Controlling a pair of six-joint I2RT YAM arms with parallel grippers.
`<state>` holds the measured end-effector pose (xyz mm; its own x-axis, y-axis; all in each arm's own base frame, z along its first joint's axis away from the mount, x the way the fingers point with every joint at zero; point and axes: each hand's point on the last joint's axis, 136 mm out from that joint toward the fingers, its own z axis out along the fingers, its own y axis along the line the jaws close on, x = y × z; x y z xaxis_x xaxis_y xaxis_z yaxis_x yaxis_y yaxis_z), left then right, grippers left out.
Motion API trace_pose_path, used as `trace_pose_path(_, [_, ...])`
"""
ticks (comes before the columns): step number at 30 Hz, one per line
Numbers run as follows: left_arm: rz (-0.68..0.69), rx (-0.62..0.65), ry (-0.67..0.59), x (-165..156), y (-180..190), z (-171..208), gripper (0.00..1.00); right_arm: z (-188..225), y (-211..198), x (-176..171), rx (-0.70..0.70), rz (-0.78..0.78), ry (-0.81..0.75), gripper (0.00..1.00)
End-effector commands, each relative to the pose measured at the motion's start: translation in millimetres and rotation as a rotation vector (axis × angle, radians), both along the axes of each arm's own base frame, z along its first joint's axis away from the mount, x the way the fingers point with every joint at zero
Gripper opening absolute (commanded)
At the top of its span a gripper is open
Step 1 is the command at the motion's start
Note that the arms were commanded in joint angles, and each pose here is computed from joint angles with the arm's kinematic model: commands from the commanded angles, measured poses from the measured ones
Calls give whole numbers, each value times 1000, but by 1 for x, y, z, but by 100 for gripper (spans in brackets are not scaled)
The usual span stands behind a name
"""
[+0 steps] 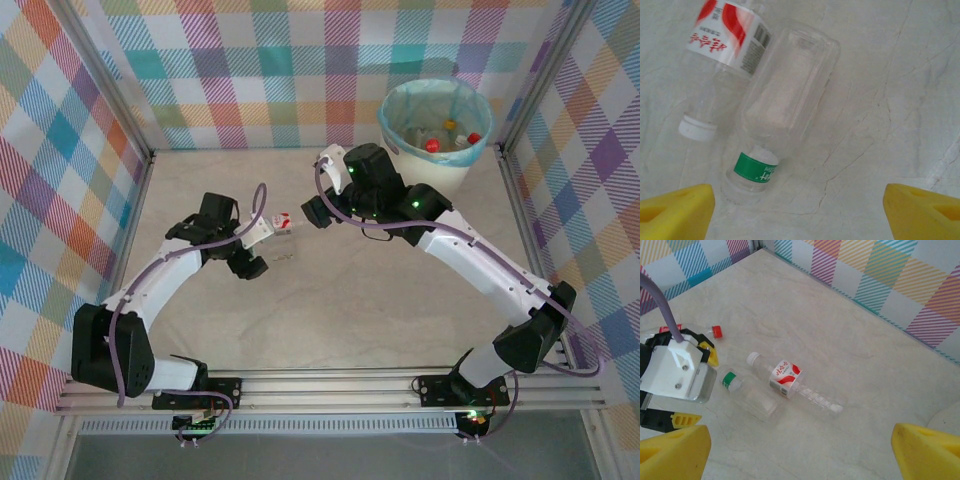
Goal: Put the plastic bottles in the bin
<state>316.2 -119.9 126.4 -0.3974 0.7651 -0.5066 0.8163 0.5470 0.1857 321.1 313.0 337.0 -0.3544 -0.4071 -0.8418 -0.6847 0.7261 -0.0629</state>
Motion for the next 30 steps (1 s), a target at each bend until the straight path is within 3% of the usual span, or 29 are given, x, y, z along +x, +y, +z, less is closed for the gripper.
trace_pose_path(1, [-82,-33,-20,1,-11,-7,85,7,-2,3,11,-16,-11,93])
trace_pose_path(15, [-64,4,95,9,-10,-49,80,-9,-14,-1,-4,-72,39,92])
trace_pose_path(20, [-16,30,68,21,-1,-55,85,-4,-12,0,4,-68,32,92])
trace_pose_path(30, [77,-150,53,42,9,-24,83,1,-12,0,9,-70,27,92])
